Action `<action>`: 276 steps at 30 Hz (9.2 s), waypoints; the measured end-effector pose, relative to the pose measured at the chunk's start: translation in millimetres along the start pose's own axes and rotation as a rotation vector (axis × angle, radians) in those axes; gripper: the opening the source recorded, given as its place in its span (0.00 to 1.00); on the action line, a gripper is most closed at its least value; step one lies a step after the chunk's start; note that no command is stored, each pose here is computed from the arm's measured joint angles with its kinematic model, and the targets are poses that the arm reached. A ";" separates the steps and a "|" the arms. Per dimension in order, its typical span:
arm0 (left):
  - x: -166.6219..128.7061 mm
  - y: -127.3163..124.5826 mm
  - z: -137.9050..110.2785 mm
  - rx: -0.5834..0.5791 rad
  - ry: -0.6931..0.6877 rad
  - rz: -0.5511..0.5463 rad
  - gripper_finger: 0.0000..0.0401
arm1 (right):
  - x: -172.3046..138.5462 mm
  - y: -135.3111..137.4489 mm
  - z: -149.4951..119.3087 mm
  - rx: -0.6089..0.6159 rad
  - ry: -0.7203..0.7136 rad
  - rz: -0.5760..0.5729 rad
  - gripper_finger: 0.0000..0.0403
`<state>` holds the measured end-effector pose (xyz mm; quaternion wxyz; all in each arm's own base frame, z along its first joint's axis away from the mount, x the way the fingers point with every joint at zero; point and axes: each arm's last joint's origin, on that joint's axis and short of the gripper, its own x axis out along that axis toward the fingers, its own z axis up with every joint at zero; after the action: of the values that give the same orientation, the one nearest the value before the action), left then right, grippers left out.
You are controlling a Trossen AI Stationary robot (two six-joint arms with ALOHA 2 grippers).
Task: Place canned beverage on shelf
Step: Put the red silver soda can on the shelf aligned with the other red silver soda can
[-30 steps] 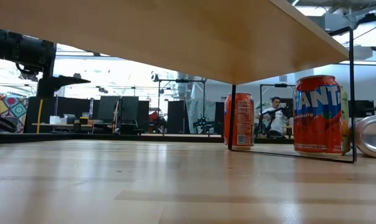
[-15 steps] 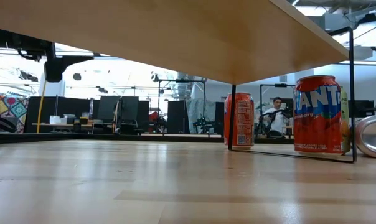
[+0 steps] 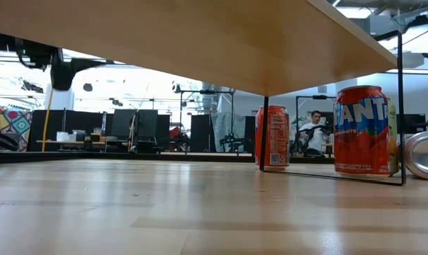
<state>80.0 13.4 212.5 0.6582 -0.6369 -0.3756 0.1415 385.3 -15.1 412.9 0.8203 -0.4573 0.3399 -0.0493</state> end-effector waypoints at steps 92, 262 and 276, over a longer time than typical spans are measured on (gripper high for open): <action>186.4 -86.7 -85.5 -0.039 1.148 0.027 0.87 | -12.1 5.7 30.2 -0.416 -0.143 -0.121 0.58; 292.6 -79.6 -120.5 0.396 1.848 -0.616 0.83 | -86.0 -33.8 0.9 0.440 -0.467 0.306 0.79; 291.8 -79.9 -122.4 0.385 1.852 -0.601 0.83 | -88.5 -31.0 4.2 0.426 -0.497 0.340 0.57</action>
<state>337.0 105.9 391.2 0.7927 -0.2564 0.1705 -0.5262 327.4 4.6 484.0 0.9511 -0.2113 0.1836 0.1304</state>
